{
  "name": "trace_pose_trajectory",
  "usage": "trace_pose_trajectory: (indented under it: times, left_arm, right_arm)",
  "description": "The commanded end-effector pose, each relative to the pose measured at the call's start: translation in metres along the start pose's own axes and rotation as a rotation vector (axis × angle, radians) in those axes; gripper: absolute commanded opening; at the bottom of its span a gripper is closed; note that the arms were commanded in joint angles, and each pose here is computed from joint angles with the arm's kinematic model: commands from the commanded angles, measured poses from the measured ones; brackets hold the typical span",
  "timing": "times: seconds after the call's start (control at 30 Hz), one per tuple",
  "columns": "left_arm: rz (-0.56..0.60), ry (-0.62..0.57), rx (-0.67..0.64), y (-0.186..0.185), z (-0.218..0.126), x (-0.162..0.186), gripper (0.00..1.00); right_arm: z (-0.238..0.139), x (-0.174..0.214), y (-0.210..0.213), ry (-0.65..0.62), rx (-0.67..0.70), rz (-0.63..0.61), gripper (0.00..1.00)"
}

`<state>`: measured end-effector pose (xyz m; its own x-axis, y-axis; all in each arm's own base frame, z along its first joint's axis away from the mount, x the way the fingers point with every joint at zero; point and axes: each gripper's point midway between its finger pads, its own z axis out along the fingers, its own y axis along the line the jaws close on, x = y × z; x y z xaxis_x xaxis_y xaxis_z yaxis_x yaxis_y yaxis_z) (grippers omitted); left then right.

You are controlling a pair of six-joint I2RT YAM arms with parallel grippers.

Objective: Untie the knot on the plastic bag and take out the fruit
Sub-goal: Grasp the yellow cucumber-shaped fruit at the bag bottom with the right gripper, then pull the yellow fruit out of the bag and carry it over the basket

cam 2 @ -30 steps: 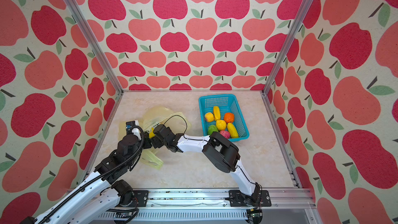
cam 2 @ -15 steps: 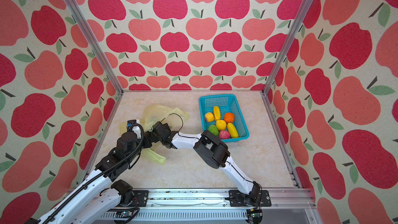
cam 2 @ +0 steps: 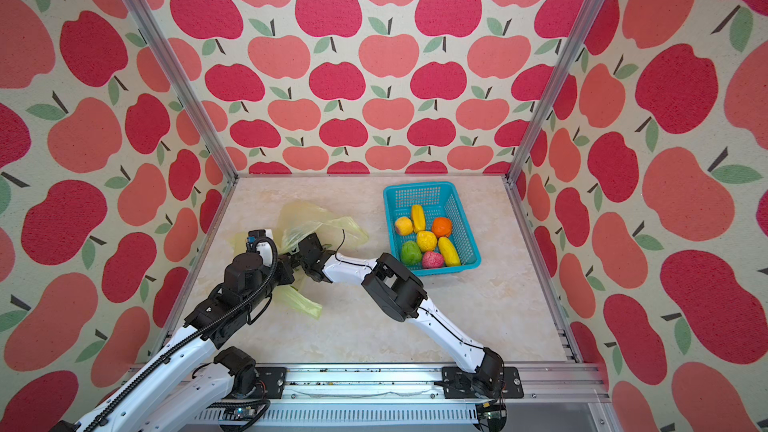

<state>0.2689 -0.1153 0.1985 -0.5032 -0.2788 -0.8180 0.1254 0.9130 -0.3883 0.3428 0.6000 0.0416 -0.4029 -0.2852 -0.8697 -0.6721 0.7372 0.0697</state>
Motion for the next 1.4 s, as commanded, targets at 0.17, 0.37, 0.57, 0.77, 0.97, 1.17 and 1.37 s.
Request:
trace_pose_trajectory:
  times: [0.17, 0.37, 0.57, 0.77, 0.97, 1.17, 1.37]
  left_arm:
    - [-0.014, -0.020, 0.019, 0.001, 0.000, -0.006, 0.00]
    - [-0.047, 0.007, -0.004, 0.011, 0.008, -0.002, 0.00]
    - [-0.075, 0.019, -0.015, 0.018, 0.013, 0.000, 0.00]
    - [-0.089, 0.015, -0.014, 0.020, 0.014, -0.003, 0.00]
    - [-0.085, 0.036, -0.029, 0.024, 0.023, 0.000, 0.00]
    - [-0.093, 0.062, -0.025, 0.026, 0.030, 0.002, 0.00]
    - [-0.110, 0.067, -0.018, 0.026, 0.041, -0.004, 0.00]
  right_arm:
    - [-0.008, 0.003, -0.010, -0.009, 0.052, -0.037, 0.61]
    - [-0.038, -0.013, -0.008, -0.068, 0.019, -0.055, 0.42]
    - [-0.081, -0.017, -0.005, -0.153, -0.052, -0.078, 0.32]
    - [-0.101, -0.013, 0.000, -0.183, -0.135, -0.071, 0.25]
    - [-0.132, -0.015, 0.002, -0.236, -0.206, -0.072, 0.22]
    - [-0.187, -0.020, -0.013, -0.278, -0.203, -0.085, 0.20]
    - [-0.250, -0.034, -0.026, -0.378, -0.183, -0.112, 0.20]
